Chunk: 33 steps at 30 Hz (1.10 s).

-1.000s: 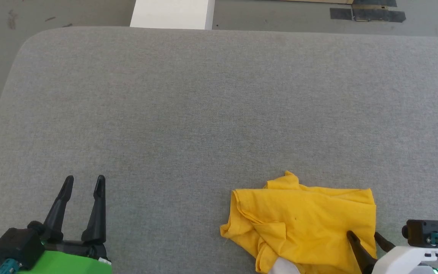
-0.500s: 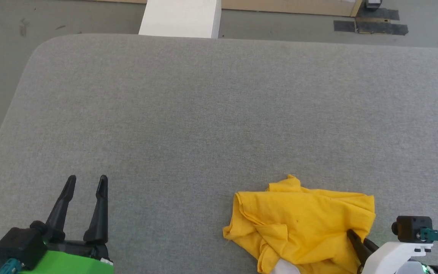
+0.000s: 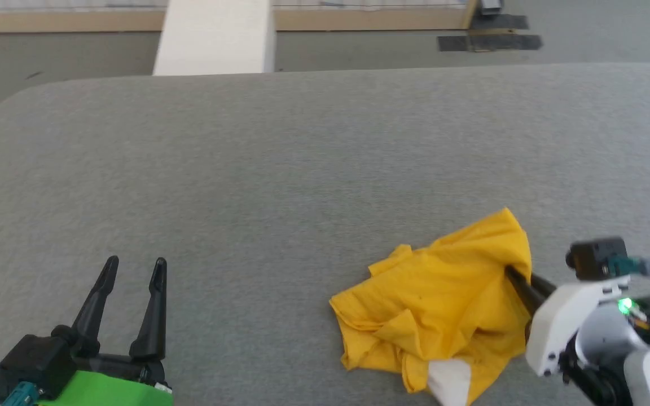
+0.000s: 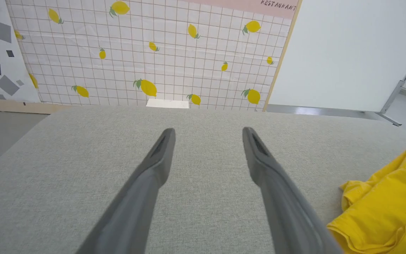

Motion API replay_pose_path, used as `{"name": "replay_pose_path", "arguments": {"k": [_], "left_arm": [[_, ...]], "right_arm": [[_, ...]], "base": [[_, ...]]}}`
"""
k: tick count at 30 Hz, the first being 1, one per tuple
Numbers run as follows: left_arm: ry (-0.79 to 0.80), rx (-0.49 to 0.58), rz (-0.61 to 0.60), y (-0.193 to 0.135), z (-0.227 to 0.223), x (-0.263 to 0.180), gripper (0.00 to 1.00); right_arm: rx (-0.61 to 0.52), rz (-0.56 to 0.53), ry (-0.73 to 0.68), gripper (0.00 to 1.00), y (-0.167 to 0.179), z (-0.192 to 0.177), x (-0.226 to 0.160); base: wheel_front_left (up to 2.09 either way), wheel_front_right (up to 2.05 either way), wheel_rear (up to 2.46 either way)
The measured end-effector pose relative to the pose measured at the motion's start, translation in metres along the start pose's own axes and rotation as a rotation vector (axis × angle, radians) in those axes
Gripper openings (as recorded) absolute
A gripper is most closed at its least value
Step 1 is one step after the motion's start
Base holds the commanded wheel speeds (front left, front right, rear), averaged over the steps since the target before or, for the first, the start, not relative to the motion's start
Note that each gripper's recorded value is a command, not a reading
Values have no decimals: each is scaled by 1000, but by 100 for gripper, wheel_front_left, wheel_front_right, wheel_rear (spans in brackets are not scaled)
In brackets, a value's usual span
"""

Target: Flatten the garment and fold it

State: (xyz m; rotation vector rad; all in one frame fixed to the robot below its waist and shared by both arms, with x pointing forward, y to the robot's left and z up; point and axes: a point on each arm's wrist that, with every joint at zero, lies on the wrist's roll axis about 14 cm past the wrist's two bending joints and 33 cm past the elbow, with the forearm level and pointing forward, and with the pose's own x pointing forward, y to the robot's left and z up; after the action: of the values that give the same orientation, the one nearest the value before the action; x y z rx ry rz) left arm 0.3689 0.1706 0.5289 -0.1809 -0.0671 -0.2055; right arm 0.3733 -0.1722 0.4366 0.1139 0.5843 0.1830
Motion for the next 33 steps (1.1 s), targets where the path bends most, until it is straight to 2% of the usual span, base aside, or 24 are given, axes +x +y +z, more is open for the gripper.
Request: {"name": "replay_pose_path", "arguments": {"k": [7, 17, 24, 25, 33], "left_arm": [[-2, -5, -105, -27, 0, 20, 100], [-10, 4, -262, -63, 1, 60, 100], [11, 11, -320, -69, -14, 91, 100], [17, 16, -336, -69, -19, 99, 100], [38, 35, -375, -66, -42, 126, 100]], "right_arm": [[-107, -89, -29, 0, -38, 39, -13], [-183, -269, -89, 0, -99, 88, -34], [-220, -382, -72, 0, -140, 106, -27], [-234, -426, -64, 0, -157, 110, -26], [-288, -610, -13, 0, -222, 123, -28]], "base": [[0, 0, 0], [0, 0, 0], [0, 0, 0], [0, 0, 0], [0, 0, 0]]}}
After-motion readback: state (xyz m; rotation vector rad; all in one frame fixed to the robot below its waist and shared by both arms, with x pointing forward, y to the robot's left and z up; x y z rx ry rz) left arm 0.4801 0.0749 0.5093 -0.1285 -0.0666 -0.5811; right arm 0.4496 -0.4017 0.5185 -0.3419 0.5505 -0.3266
